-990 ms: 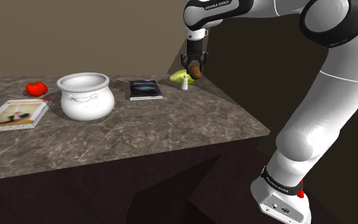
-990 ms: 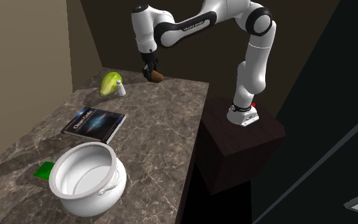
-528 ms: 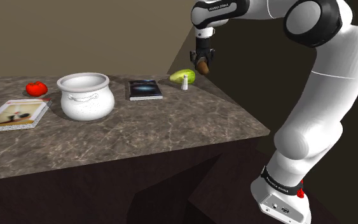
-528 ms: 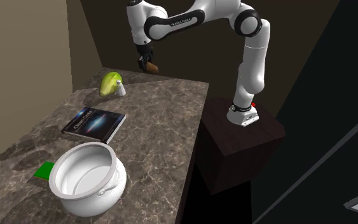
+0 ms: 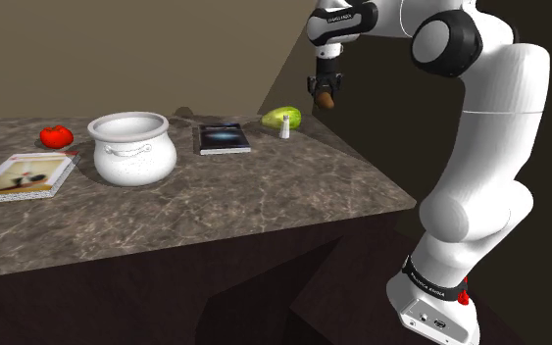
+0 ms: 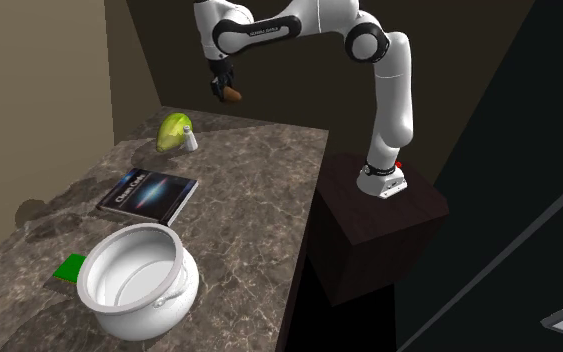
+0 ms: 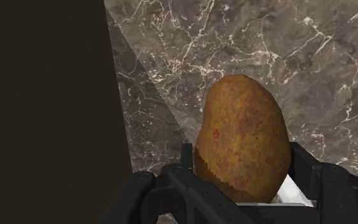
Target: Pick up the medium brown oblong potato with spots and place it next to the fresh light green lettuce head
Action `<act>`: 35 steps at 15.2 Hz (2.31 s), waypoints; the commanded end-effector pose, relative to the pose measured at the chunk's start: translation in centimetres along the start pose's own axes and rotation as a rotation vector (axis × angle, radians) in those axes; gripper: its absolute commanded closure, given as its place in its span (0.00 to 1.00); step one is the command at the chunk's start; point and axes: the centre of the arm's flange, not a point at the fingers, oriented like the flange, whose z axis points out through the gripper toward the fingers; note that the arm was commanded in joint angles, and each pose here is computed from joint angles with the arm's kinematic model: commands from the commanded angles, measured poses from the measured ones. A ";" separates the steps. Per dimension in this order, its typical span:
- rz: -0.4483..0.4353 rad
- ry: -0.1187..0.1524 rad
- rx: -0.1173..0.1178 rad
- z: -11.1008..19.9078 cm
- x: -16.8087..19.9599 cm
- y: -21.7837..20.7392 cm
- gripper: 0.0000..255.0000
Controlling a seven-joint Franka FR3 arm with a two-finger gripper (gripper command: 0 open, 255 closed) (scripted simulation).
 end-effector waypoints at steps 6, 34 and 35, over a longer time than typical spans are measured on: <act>-0.001 0.000 0.000 1.6 3.8 4.5 1.00; -0.001 0.000 0.000 16.2 3.6 2.3 1.00; -0.001 0.000 0.000 16.8 3.6 2.3 1.00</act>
